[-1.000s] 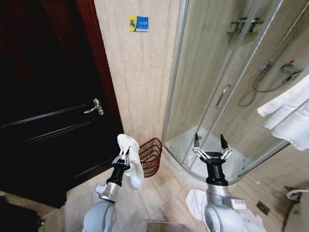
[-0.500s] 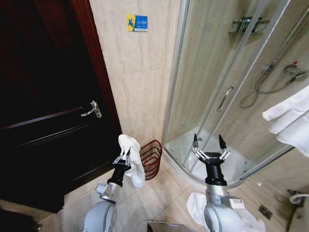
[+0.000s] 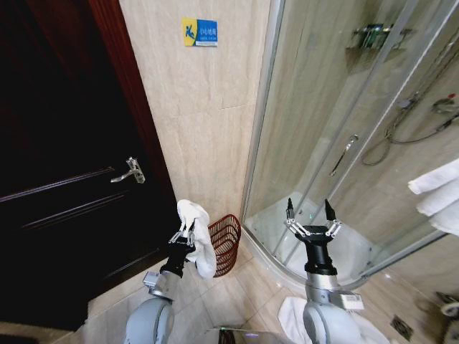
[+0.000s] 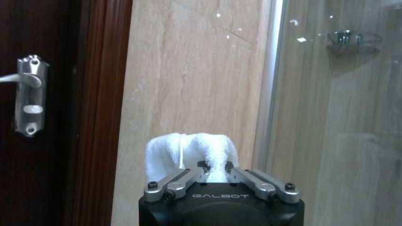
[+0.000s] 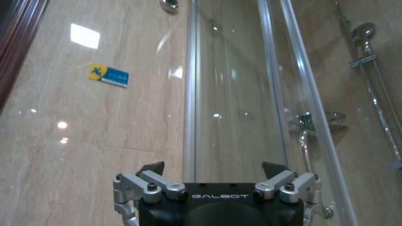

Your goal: Discard the used towel into the hamper.

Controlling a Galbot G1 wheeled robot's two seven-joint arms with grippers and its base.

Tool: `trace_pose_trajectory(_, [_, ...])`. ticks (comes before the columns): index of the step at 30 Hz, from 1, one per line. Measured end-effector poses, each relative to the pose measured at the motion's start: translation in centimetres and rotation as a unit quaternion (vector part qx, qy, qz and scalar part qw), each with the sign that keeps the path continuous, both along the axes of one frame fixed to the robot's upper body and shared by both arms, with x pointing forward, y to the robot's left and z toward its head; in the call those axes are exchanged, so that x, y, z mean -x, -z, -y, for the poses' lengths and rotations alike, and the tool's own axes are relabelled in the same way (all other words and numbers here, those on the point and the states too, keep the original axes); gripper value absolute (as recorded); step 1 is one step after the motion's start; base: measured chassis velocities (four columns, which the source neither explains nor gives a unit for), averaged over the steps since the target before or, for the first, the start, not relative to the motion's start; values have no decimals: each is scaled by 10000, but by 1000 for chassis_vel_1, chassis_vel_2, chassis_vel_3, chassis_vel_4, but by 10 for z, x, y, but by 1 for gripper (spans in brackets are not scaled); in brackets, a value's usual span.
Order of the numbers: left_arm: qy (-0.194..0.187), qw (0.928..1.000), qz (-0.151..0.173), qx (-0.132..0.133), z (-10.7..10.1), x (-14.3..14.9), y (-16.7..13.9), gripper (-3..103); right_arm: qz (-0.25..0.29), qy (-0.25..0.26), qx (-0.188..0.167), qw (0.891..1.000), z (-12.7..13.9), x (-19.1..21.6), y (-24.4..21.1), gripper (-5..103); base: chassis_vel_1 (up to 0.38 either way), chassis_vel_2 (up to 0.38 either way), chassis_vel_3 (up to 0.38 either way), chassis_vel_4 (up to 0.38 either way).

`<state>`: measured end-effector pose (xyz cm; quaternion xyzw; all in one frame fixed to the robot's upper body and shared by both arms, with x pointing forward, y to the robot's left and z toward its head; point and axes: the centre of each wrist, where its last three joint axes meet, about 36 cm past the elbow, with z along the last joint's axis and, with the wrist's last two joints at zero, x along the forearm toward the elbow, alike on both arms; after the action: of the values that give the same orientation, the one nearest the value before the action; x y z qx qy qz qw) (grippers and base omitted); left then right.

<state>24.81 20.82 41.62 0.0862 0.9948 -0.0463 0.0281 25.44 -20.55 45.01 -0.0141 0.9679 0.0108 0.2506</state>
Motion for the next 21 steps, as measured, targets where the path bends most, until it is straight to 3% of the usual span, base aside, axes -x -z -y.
trace_pose_trajectory(6, [14,10000,-9,64,-2,-5,5,6,102,-84,21,9999,-1,-2,6,100,-96,102,96,-93])
trace_pose_trajectory(11, [150,9995,-198,180,-3,-26,30,6,257,-192,72,9995,-2,-2,14,100,-56,54,44,-57])
trace_pose_trajectory(21, [721,9968,-264,-220,-20,-90,50,6,196,-307,263,9990,1,1,26,100,0,0,0,0])
